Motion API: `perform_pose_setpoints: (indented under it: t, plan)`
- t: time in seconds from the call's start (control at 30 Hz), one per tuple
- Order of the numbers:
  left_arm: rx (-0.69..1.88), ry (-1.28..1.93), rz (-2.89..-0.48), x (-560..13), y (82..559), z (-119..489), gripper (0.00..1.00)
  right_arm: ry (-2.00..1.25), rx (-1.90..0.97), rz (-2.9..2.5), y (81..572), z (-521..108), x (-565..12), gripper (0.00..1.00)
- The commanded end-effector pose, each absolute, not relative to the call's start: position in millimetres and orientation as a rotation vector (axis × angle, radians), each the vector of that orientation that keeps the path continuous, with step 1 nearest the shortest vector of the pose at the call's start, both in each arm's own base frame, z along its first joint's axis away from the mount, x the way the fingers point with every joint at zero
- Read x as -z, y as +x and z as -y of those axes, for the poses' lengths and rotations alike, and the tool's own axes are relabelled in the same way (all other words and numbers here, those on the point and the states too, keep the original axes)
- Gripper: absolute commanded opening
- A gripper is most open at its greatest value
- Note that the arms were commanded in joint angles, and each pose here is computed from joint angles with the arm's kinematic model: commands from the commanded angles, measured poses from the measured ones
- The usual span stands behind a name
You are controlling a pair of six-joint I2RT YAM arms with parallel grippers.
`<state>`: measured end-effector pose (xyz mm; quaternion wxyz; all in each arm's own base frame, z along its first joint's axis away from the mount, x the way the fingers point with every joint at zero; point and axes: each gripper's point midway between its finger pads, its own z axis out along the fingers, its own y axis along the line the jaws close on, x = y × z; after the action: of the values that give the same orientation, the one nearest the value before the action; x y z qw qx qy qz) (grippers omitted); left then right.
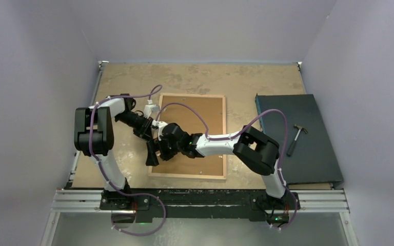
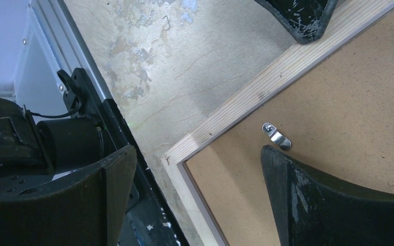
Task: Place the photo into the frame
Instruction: Install the photo frame at the center of the board.
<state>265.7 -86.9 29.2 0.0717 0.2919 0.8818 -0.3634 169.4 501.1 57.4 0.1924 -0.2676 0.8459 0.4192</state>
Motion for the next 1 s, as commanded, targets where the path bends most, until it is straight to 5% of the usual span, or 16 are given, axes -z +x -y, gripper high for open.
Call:
perform_pose_setpoints:
  t: [0.0,0.97]
  plan:
    - [1.051,0.934,-2.595,-29.2,270.4,88.4,0.08,-0.717,-1.093,-2.375,185.4,-498.5,-47.2,0.93]
    - [1.059,0.937,-2.590,-27.2,268.4,89.2,0.02,-0.740,-1.157,-2.346,190.7,-511.6,-45.2,0.94]
